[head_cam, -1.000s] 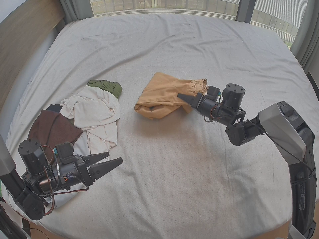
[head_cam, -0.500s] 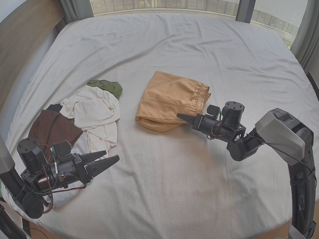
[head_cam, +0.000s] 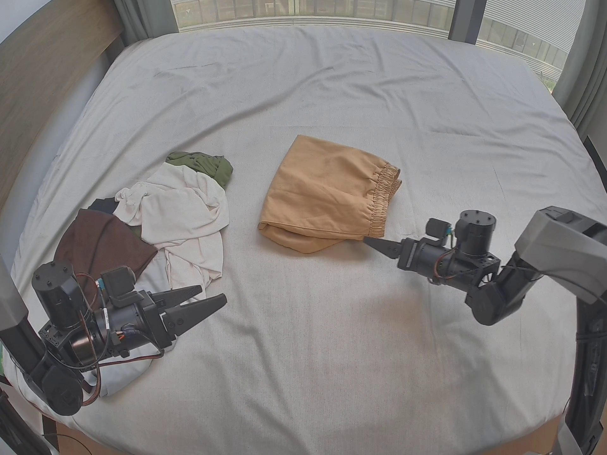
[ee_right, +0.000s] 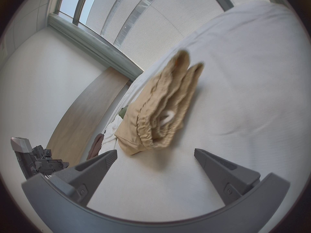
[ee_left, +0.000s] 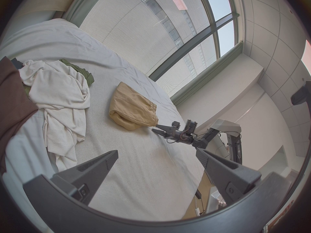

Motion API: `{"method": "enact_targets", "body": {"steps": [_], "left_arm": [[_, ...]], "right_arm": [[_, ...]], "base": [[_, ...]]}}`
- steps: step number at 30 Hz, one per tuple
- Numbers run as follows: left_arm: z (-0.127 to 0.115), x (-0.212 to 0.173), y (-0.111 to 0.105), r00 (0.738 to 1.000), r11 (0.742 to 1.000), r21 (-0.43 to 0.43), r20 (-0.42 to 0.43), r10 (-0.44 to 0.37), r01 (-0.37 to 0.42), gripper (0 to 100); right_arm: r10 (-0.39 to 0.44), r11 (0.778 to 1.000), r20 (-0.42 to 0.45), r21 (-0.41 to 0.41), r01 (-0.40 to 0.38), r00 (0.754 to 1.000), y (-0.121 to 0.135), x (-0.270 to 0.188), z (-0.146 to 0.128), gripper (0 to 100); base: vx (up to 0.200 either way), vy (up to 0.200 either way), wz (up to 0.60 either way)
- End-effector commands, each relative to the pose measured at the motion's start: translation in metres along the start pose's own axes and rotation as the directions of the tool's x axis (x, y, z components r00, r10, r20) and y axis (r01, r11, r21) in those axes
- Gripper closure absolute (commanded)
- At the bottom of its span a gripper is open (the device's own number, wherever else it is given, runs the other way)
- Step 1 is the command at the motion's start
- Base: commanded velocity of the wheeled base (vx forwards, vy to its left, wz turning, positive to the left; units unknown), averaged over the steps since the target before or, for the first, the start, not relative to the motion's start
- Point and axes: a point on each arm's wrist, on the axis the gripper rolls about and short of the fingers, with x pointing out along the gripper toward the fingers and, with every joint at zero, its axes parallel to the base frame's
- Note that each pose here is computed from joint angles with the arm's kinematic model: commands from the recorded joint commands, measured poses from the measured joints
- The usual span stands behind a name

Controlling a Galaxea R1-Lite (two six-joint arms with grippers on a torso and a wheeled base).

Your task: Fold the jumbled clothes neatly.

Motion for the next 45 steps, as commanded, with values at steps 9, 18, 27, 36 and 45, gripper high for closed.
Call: {"method": "enact_targets", "body": {"steps": [9, 18, 27, 36, 45], "left_arm": [[0.033, -0.012, -0.046, 0.981, 0.989, 0.061, 0.133, -0.142, 0.135, 0], [0.056, -0.062, -0.112, 0.901, 0.939, 0.140, 0.270, -0.341, 0.313, 0], [0.041, -0.124, -0.144, 0.905, 0.944, 0.141, 0.274, -0.327, 0.298, 0], [0.002, -0.162, -0.144, 0.972, 0.987, 0.152, 0.222, -0.083, 0.050, 0], [-0.018, -0.197, -0.161, 0.949, 0.983, 0.140, 0.309, 0.070, -0.118, 0]], "right_arm": [[0.044, 0.985, 0.230, -0.170, -0.004, 0.972, 0.092, -0.146, 0.055, 0], [0.159, 0.934, 0.276, -0.354, -0.053, 0.948, 0.153, -0.218, 0.047, 0], [0.211, 0.915, 0.311, -0.396, -0.075, 0.927, 0.186, -0.303, 0.012, 0], [0.092, 0.920, 0.401, -0.384, 0.076, 0.912, 0.192, -0.362, -0.026, 0], [0.032, 0.903, 0.483, -0.390, 0.182, 0.875, 0.202, -0.393, -0.061, 0]], "base": [[0.000, 0.000, 0.00], [0.000, 0.000, 0.00], [0.000, 0.000, 0.00], [0.000, 0.000, 0.00], [0.000, 0.000, 0.00]]}}
